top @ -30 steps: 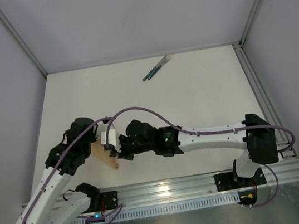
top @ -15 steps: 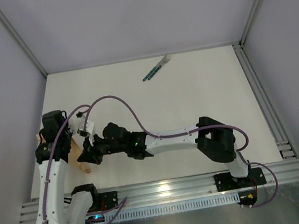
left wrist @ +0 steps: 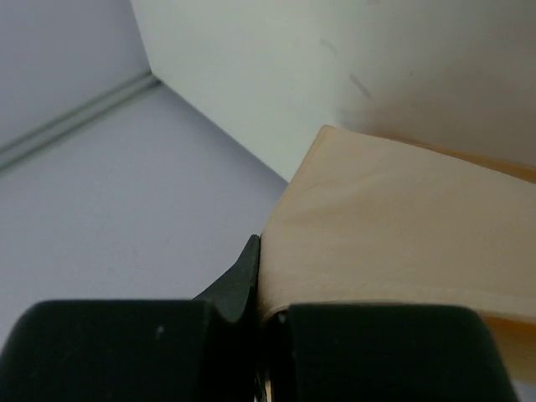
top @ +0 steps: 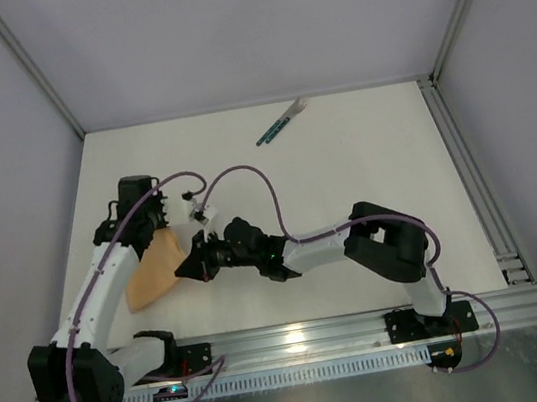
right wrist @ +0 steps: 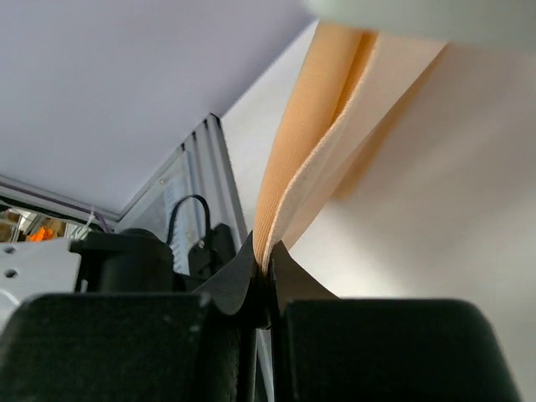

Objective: Fold the napkin into a case and place the utensils inside
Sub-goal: Turn over the lower triangle-folded napkin at the center of the board, then move the lower triangle-folded napkin to the center of the board, then pick up the lower triangle-folded napkin from the center of the board.

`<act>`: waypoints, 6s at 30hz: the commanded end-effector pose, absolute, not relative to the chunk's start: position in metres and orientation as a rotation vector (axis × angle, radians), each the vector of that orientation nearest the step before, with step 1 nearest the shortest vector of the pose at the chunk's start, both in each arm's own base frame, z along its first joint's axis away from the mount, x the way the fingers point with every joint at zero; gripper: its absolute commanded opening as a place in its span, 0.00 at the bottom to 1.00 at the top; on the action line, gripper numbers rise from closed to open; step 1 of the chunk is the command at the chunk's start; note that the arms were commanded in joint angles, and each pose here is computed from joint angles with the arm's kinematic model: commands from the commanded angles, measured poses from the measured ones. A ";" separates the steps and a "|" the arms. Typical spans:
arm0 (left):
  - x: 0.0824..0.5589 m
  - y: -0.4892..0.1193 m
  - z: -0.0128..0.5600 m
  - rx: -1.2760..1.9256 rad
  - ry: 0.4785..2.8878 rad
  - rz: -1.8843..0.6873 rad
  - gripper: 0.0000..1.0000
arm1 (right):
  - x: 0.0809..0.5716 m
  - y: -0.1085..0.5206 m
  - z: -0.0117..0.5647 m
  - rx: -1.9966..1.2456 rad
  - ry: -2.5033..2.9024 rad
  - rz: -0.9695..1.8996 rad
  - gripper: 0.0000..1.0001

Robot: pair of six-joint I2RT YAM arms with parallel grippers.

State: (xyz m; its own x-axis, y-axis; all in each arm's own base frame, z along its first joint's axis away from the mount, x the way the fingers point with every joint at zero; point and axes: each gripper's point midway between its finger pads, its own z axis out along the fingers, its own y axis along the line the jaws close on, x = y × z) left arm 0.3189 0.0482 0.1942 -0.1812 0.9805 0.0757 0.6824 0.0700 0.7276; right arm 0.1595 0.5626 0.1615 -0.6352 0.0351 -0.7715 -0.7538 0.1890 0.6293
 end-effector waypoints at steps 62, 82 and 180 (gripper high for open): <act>0.341 -0.040 0.129 0.903 2.364 0.386 0.54 | 0.203 0.248 0.059 -0.183 2.326 0.508 0.77; 0.364 -0.024 0.056 0.646 2.524 0.140 0.47 | 0.344 0.322 0.033 -0.187 2.411 0.682 0.55; 0.164 -0.144 0.047 1.849 1.884 0.050 0.00 | 0.113 0.303 0.067 -1.722 1.239 0.335 0.59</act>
